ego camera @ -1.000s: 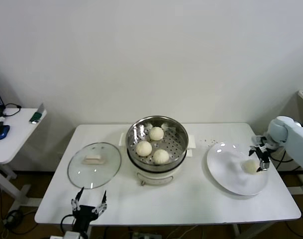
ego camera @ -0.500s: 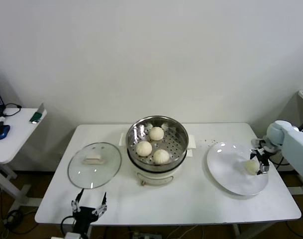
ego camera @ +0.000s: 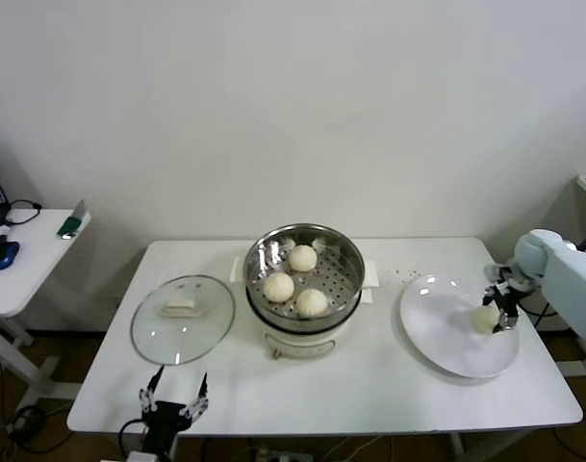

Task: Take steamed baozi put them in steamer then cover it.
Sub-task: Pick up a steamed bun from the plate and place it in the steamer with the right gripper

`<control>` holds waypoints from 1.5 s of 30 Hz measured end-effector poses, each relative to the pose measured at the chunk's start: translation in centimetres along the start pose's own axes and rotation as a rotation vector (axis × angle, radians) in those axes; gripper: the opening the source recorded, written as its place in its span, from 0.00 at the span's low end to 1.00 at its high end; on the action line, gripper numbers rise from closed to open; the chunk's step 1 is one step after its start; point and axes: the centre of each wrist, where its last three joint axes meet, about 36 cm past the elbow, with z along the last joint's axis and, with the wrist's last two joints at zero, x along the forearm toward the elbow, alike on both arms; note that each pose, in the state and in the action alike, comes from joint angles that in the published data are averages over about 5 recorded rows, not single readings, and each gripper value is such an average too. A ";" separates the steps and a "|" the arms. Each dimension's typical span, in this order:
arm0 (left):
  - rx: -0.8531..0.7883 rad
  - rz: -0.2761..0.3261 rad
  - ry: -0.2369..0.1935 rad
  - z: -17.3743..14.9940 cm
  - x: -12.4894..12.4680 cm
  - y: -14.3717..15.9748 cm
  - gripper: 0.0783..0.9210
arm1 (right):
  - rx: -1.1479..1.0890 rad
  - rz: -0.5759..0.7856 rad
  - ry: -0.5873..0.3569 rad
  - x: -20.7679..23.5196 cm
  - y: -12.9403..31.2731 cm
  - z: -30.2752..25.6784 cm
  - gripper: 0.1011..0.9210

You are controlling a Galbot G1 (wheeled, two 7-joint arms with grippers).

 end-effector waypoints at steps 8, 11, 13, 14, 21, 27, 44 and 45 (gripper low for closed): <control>0.007 0.012 -0.012 -0.3 -0.2 -0.4 0.88 | 0.005 0.073 -0.071 6.6 -3.9 -3.2 0.73; 0.010 0.015 -0.020 -0.5 -0.3 -0.5 0.88 | 0.010 0.107 -0.112 10.1 -5.7 -5.5 0.74; 0.011 0.017 -0.026 -0.7 -0.4 -0.5 0.88 | 0.014 0.128 -0.140 12.5 -6.8 -7.2 0.74; 0.012 0.019 -0.029 -0.8 -0.5 -0.4 0.88 | 0.016 0.138 -0.154 13.7 -7.2 -8.1 0.74; 0.010 0.017 -0.045 -1.3 -0.8 -0.1 0.88 | 0.041 0.172 -0.250 20.3 -9.3 -15.6 0.74; 0.008 0.017 -0.047 -1.6 -0.7 0.2 0.88 | 0.071 0.154 -0.303 23.1 -9.6 -22.0 0.74; 0.044 0.019 -0.040 -2.4 -0.8 0.1 0.88 | 0.142 0.047 -0.271 20.4 -7.4 -33.3 0.75; 0.045 0.019 -0.039 -2.4 -0.8 0.1 0.88 | 0.144 0.042 -0.266 20.0 -7.3 -33.6 0.75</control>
